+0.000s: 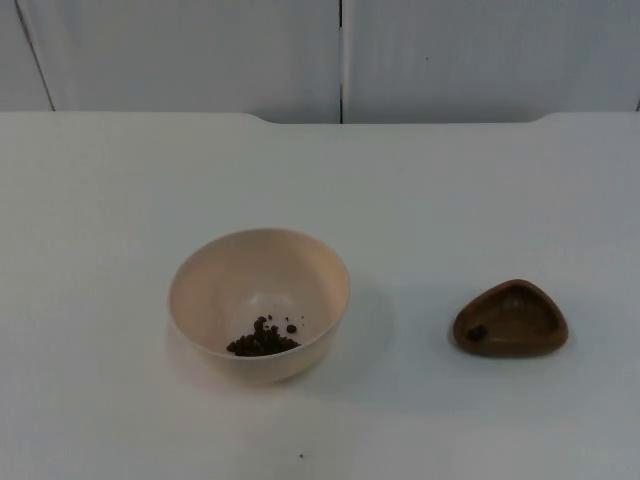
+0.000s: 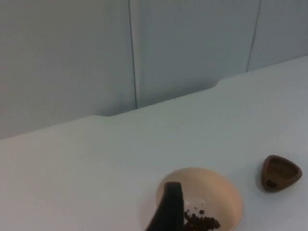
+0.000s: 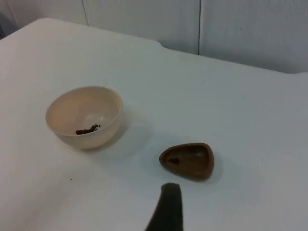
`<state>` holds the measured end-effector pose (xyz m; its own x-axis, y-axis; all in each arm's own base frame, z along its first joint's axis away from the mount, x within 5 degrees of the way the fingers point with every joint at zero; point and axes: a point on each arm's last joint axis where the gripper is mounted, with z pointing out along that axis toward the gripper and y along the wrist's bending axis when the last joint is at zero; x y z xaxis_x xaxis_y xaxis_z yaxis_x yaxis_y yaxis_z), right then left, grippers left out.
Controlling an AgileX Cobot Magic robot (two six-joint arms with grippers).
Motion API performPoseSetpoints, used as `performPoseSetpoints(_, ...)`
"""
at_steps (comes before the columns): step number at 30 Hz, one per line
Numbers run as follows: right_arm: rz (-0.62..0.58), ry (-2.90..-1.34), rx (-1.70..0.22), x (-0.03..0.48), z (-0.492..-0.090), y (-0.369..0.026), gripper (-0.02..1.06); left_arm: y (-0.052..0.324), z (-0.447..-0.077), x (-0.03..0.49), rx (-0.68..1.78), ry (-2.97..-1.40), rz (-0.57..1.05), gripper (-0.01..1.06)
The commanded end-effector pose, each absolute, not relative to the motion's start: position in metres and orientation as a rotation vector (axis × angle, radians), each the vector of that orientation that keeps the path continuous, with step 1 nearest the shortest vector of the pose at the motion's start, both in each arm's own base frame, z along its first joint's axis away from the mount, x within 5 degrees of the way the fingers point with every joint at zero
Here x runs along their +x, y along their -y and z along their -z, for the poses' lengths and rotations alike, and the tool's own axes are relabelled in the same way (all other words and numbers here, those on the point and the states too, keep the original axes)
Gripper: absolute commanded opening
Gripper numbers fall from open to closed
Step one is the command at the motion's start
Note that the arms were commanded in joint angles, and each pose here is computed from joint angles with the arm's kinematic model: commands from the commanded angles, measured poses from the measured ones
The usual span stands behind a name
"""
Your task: Pick up the bowl with the left hand and pour the coffee beans from the cup into the bowl with the right hand.
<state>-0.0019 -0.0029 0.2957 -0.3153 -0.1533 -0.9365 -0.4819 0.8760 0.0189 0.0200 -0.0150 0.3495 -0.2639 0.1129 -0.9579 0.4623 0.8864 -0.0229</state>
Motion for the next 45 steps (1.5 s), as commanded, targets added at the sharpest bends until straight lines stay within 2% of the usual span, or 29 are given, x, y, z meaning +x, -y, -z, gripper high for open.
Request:
performPoseSetpoints(1,-0.364,-1.893,-0.491,-0.006,-0.294,0.004,0.69,0.011,-0.345,0.014,0.445,-1.837,0.336,0.74)
performPoseSetpoints(6,-0.319,-1.997,-0.589,-0.011,-0.283,0.005,0.69,0.004,-0.336,-0.003,0.456,-1.883,0.332,0.74)
performPoseSetpoints(15,-0.331,-1.960,-0.578,-0.008,-0.284,0.003,0.69,0.001,-0.320,-0.011,0.393,-1.951,0.383,0.74)
performPoseSetpoints(19,-0.334,-1.976,-0.581,-0.007,-0.281,0.002,0.69,0.003,-0.287,-0.008,0.396,-2.005,0.383,0.74)
performPoseSetpoints(23,-0.334,-1.977,-0.581,-0.007,-0.281,0.002,0.69,0.001,-0.278,-0.007,0.398,-2.021,0.356,0.74)
performPoseSetpoints(33,-0.373,-1.992,-0.548,-0.008,-0.280,0.001,0.69,0.000,-0.275,-0.005,0.401,-2.039,0.323,0.74)
performPoseSetpoints(45,-0.354,-1.984,-0.570,-0.008,-0.280,0.002,0.69,0.000,-0.275,-0.005,0.401,-2.039,0.323,0.74)
